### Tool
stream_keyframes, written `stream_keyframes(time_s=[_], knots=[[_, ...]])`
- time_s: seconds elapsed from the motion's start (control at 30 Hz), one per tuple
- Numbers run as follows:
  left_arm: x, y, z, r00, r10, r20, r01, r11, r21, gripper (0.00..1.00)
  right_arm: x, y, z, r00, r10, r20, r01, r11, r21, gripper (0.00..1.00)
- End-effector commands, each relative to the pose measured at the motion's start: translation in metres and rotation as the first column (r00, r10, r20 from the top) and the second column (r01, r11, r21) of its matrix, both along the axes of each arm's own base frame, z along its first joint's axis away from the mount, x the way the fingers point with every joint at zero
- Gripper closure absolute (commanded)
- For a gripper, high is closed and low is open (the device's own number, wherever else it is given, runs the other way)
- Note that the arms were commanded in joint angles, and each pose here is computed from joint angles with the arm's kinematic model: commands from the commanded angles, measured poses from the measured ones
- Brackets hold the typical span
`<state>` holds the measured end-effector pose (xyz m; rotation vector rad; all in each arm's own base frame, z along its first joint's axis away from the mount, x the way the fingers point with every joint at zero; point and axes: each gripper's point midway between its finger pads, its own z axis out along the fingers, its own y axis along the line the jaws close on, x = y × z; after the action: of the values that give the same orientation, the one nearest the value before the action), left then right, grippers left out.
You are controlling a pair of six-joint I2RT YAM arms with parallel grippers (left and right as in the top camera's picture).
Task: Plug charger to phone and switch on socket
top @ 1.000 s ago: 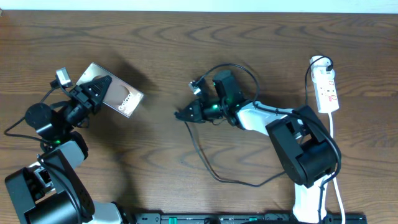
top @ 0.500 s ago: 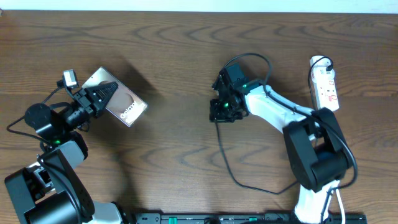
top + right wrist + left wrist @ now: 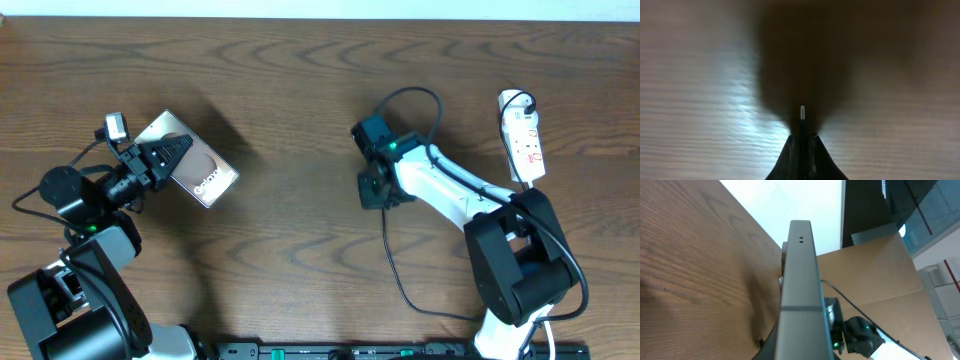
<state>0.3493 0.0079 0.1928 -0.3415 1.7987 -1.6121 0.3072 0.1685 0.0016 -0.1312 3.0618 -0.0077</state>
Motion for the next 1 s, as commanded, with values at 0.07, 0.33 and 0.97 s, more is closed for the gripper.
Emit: stream_keyframes(time_s=[0.07,0.33,0.97], knots=[[-0.003,-0.001,0.004,0.999,-0.013,0.033,0.012,1.000,0.024,0.93,-0.016,-0.003,-0.007,0.998,-0.044,-0.047,0.044,0.999,-0.005,0.89],[-0.003,-0.001,0.004,0.999,-0.013,0.033,0.012,1.000,0.024,0.92,-0.035,0.007,-0.006,0.989,-0.054,-0.138,0.061,0.997,0.051,0.01],[-0.003,-0.001,0.004,0.999,-0.013,0.035,0.012,1.000,0.026,0.93,-0.020,0.015,-0.005,0.975,-0.190,-0.117,0.203,0.972,0.115,0.29]])
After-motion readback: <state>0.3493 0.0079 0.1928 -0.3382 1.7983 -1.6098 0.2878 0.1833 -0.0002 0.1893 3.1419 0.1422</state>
